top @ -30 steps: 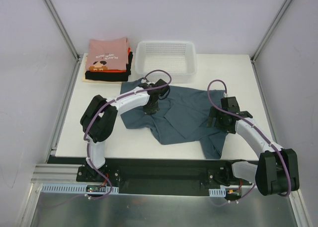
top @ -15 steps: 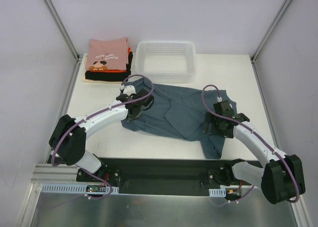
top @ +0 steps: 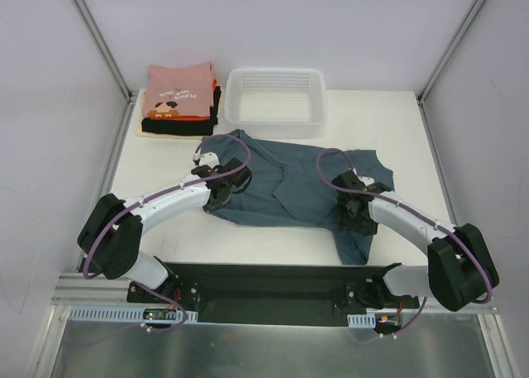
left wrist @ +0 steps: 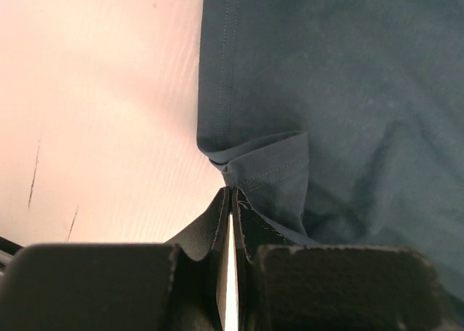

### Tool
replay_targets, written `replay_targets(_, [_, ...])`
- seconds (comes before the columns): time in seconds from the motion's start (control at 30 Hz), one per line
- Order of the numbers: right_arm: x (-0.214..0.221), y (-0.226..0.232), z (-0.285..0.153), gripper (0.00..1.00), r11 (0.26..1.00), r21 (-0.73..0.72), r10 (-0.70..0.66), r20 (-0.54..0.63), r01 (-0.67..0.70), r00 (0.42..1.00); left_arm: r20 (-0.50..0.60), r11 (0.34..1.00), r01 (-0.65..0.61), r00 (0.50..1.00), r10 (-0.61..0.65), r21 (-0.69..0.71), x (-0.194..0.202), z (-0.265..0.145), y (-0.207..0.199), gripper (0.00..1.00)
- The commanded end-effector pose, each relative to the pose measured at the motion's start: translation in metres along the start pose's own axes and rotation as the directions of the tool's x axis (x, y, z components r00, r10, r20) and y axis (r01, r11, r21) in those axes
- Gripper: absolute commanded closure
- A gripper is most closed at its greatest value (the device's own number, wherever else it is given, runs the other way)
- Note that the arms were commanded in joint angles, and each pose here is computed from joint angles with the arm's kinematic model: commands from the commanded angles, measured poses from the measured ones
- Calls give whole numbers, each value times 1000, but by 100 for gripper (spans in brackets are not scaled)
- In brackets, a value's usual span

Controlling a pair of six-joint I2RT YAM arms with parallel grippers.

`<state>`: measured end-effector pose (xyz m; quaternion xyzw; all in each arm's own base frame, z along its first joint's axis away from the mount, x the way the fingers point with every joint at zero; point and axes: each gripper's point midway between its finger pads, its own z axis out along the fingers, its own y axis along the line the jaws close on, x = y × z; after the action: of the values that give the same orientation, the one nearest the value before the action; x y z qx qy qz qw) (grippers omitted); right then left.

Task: Fold and stack the t-shirts
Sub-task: Flatten the tshirt out

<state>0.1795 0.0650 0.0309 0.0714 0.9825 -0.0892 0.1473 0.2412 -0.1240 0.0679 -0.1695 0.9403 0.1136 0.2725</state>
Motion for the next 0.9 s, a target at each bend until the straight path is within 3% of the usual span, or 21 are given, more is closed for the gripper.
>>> replay_targets(0.0, [-12,-8,-3,36,995,87,54,29,-57,998,23,999,44,999,-44,-6,-5,-4,10,100])
replay_targets(0.37, [-10,-21,7,38,978,205,35,-1,-34,999,28,999,40,999,-39,-28,-3,0,13,100])
replay_targets(0.77, [-14,-30,-5,76,975,213,48,40,-55,998,24,999,38,999,-38,-25,-3,0,12,100])
replay_targets(0.87, [-14,-30,-5,92,978,196,55,55,-65,997,27,999,44,999,-43,-24,-4,0,13,100])
